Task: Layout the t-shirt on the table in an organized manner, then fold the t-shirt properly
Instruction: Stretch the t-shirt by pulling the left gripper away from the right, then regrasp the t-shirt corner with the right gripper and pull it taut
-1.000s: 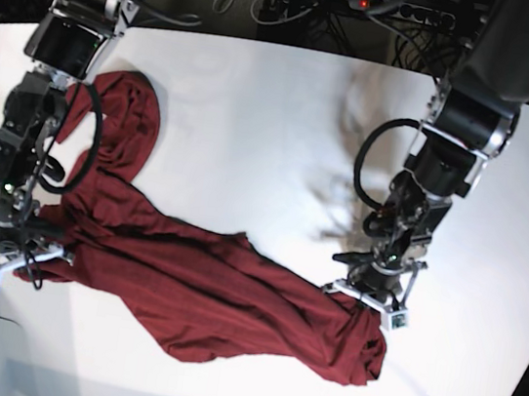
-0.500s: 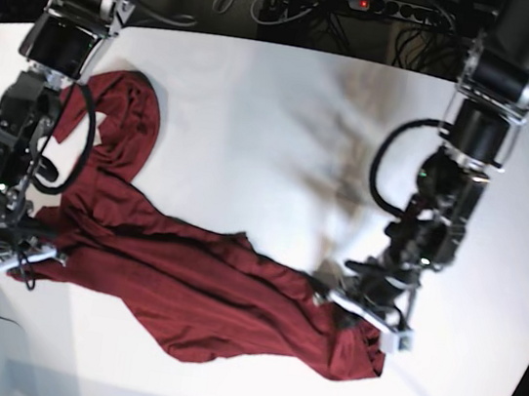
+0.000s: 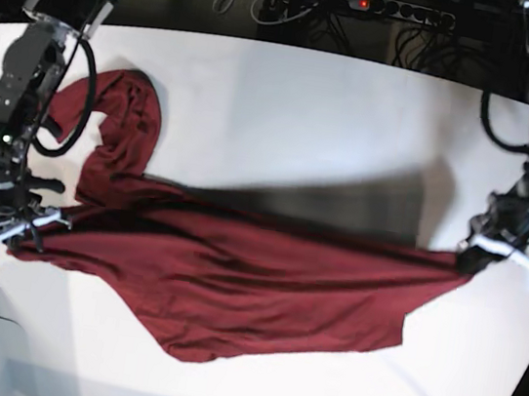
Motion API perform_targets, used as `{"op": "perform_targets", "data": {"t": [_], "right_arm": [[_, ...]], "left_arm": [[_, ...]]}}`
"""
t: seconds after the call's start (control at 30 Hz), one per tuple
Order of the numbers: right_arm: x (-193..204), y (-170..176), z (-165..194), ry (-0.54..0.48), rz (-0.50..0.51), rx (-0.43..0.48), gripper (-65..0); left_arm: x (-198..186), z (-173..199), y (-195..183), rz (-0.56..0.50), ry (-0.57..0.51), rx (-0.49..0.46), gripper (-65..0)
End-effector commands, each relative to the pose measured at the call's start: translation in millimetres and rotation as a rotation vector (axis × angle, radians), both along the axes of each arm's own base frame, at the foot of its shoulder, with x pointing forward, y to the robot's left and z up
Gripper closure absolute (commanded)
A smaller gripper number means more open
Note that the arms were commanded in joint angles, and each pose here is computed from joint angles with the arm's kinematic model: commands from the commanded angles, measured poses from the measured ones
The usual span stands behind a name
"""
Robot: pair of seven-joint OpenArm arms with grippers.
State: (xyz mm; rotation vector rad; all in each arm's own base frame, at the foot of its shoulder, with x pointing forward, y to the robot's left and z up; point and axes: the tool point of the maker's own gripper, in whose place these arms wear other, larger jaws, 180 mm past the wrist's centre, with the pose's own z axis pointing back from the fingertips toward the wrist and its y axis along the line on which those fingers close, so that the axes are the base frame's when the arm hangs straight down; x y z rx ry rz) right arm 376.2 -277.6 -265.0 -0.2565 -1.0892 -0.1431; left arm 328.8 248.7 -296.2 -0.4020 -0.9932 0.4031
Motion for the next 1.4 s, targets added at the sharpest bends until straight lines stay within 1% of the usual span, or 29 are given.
{"op": "perform_targets", "data": {"t": [0.0, 0.13, 0.27, 0.37, 0.43, 0.5, 0.53, 0.6, 0.67, 0.77, 0.83, 0.9, 1.0, 1.1, 1.2, 1.27, 1.37], "right_arm": [[6, -4, 20, -0.06, 0.007, -0.031, 0.0], [6, -3, 20, -0.062, 0.007, -0.028, 0.0], [12, -1, 24, -0.071, 0.012, -0.024, 0.0], [21, -2, 11, -0.04, 0.009, 0.002, 0.0], [24, -5, 0, -0.012, 0.004, 0.016, 0.0], [30, -6, -16, 0.036, 0.004, 0.035, 0.0], [34, -8, -24, 0.067, 0.013, 0.026, -0.9], [42, -6, -35, 0.125, 0.051, -0.006, -7.1], [44, -5, -37, 0.142, 0.073, -0.034, -15.2], [44, -9, -26, 0.113, 0.061, -0.035, -26.0], [33, -14, -18, 0.086, 0.043, -0.045, -30.4], [21, -10, -12, 0.063, 0.05, -0.061, -34.0], [1, 11, -1, 0.015, 0.076, -0.063, -36.6], [-29, 36, -6, 0.011, 0.104, -0.044, -36.6], [-46, 65, -29, 0.053, 0.128, 0.027, -36.6], [-53, 74, -43, 0.085, 0.134, 0.057, -36.5], [-61, 89, -74, 0.159, 0.143, 0.111, -36.5]], "left_arm": [[-5, 6, 11, 0.022, 0.004, -0.011, -0.1], [-35, -14, 33, 0.072, 0.094, -0.003, -0.1], [-57, -37, 36, 0.083, 0.169, -0.005, -0.1], [-68, -61, 29, 0.087, 0.231, -0.044, -0.1], [-72, -68, 26, 0.086, 0.252, -0.055, -0.1], [-81, -78, 27, 0.094, 0.286, -0.061, -0.1], [-83, -81, 28, 0.097, 0.293, -0.062, -0.1], [-83, -81, 29, 0.099, 0.294, -0.063, -0.1], [-84, -82, 29, 0.099, 0.297, -0.063, -0.1], [-83, -81, 31, 0.102, 0.296, -0.06, -0.1], [-83, -80, 32, 0.104, 0.293, -0.059, -0.1], [-82, -80, 32, 0.104, 0.291, -0.059, -0.1], [-74, -73, 32, 0.107, 0.263, -0.057, -0.1], [-66, -68, 32, 0.105, 0.244, -0.059, -0.1], [-56, -59, 33, 0.104, 0.211, -0.057, -0.1], [-50, -54, 33, 0.101, 0.198, -0.058, -0.1], [-43, -49, 33, 0.102, 0.179, -0.06, -0.1]]}}
